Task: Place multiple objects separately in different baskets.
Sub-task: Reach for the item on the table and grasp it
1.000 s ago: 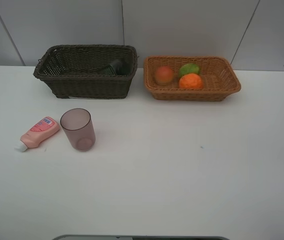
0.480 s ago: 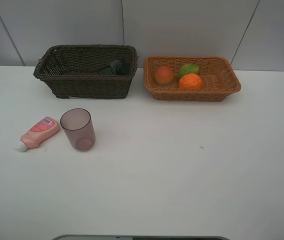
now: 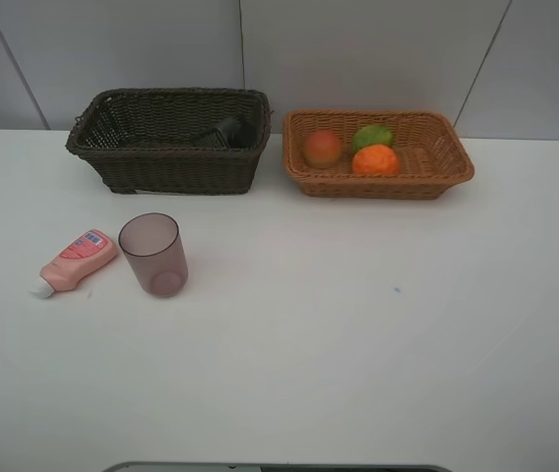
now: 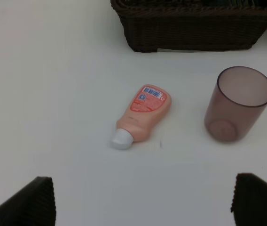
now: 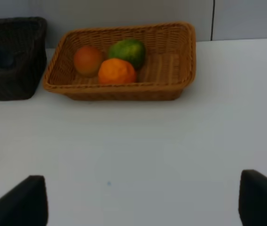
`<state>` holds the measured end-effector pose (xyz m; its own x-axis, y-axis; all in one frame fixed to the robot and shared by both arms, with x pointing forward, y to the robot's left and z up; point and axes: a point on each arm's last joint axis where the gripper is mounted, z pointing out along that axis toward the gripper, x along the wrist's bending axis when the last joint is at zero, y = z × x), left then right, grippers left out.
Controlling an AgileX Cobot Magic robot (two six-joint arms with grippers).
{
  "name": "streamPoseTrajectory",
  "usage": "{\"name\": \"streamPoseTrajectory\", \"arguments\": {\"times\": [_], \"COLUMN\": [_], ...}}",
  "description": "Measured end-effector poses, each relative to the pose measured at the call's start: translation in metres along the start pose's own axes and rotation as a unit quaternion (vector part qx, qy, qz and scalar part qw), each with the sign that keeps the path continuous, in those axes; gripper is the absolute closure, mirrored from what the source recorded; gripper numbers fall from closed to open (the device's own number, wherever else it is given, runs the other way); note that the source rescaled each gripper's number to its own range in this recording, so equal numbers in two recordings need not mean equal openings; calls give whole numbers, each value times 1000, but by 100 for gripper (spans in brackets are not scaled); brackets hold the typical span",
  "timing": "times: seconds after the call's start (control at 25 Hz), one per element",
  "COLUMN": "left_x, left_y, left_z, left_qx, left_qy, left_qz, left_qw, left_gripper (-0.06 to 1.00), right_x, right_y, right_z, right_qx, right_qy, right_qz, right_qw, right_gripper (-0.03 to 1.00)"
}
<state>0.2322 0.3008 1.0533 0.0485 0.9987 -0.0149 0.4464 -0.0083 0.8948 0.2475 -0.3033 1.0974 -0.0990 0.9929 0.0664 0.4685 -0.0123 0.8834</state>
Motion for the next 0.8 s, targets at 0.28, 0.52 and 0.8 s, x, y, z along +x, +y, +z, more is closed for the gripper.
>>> {"name": "streamPoseTrajectory", "arguments": {"times": [0.28, 0.52, 0.8], "left_x": [0, 0, 0], "left_y": [0, 0, 0], "left_z": [0, 0, 0], "left_qx": [0, 0, 0], "left_qy": [0, 0, 0], "left_qz": [0, 0, 0], "left_qw": [1000, 1000, 1000], "left_gripper": [-2, -2, -2], "right_x": [-2, -3, -3], "right_y": [-29, -34, -34], "right_z": [13, 16, 15], "right_qx": [9, 23, 19], "right_qy": [-1, -3, -45], "right_qz": [-1, -2, 21], "right_qw": [1000, 1000, 999], "right_gripper": [14, 14, 14]}}
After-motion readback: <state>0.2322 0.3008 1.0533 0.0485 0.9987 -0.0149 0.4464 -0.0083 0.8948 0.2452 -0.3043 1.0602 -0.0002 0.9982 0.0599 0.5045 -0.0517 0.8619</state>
